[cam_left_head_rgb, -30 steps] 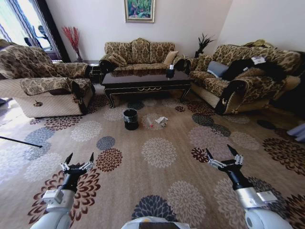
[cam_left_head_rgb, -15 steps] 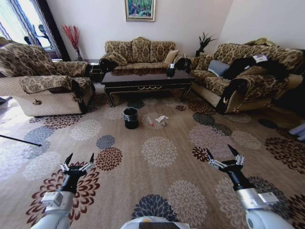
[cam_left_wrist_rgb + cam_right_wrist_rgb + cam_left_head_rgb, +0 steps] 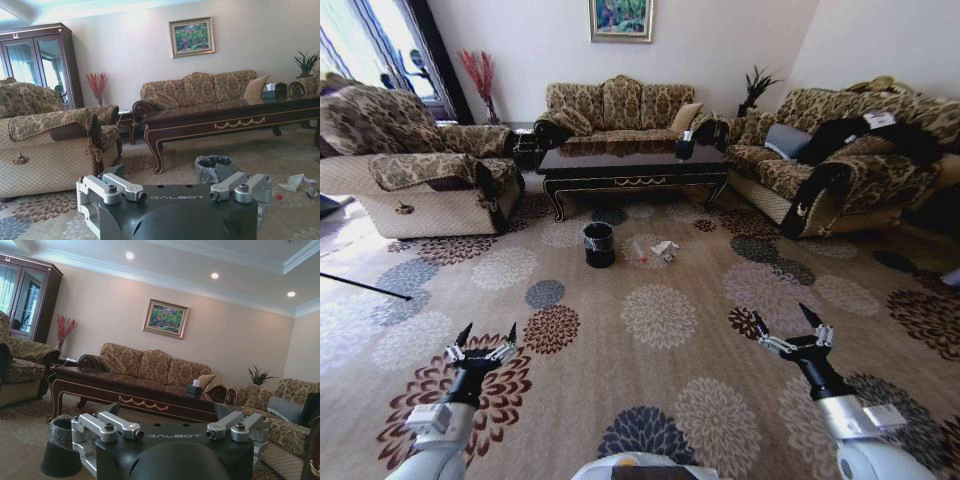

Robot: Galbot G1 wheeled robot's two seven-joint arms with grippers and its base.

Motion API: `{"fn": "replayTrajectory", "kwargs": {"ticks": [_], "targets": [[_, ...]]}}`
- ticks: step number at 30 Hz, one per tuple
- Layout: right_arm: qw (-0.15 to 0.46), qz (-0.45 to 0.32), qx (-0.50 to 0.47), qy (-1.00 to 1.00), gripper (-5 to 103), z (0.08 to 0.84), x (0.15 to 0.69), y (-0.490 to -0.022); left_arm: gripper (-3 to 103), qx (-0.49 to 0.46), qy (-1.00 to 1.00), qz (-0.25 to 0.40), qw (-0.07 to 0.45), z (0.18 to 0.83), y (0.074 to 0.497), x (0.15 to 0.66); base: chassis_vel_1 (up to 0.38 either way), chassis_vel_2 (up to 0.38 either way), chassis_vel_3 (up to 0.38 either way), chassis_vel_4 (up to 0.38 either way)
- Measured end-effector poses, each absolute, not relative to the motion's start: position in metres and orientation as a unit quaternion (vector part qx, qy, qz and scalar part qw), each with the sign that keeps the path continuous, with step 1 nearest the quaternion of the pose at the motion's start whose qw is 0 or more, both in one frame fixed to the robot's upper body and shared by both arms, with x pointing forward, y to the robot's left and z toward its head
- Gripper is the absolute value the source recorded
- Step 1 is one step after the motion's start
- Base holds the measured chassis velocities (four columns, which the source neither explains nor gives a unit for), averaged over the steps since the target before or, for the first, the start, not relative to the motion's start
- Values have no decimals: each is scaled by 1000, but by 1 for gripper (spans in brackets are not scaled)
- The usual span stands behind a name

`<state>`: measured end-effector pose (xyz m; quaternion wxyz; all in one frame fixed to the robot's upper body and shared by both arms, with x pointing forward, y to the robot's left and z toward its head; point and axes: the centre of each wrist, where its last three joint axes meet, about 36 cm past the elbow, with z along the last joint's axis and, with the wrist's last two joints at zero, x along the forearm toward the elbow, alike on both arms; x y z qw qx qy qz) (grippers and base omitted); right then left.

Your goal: Move to the front of the table and pick up the trash from the floor, then place it into the trash bin.

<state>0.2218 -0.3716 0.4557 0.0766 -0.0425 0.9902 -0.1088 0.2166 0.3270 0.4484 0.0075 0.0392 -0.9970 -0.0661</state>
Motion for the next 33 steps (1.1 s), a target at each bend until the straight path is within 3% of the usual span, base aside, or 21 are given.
{"fn": "replayTrajectory", "kwargs": {"ticks": [33], "targets": [[74,-103,-32,991,100,448,229,-376,100,28,-997,-65,8,430,331,225,0,0,0,0]]}}
